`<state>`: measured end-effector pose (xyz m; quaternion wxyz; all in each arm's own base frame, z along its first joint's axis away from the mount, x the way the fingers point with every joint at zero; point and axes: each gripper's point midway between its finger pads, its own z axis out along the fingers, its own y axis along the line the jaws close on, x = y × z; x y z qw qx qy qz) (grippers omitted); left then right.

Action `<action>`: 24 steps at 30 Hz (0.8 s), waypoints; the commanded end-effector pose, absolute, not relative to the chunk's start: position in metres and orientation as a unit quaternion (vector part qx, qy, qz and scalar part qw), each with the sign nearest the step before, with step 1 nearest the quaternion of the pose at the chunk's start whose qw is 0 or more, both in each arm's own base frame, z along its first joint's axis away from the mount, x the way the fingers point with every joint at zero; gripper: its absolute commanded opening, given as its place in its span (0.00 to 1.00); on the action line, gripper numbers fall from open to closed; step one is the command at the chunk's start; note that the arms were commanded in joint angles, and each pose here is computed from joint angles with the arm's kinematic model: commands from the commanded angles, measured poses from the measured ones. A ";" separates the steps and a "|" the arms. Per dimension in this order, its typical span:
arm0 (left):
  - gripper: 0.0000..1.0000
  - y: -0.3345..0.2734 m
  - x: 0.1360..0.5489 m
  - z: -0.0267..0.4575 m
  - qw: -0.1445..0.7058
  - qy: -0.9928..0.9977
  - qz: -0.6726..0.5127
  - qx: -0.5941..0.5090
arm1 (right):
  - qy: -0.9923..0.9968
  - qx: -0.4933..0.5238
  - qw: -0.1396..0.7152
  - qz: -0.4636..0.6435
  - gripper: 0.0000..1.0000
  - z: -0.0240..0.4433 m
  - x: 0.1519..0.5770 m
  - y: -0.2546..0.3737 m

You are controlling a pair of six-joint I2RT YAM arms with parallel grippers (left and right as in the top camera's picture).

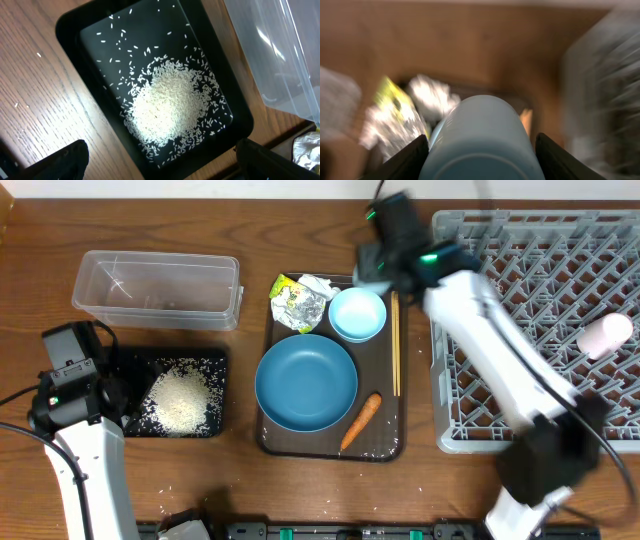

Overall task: Sort waste into correct bins and load items into the dishwasher rack
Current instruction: 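Carry the light-blue cup to the rack and place it beside the white cup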

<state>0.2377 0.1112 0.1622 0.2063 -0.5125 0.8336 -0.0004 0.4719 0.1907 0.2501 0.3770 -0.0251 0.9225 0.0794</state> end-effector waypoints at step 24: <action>0.96 0.115 0.240 0.168 0.215 0.830 0.001 -0.515 | 0.790 0.510 0.311 -0.138 0.60 0.268 0.322 -0.320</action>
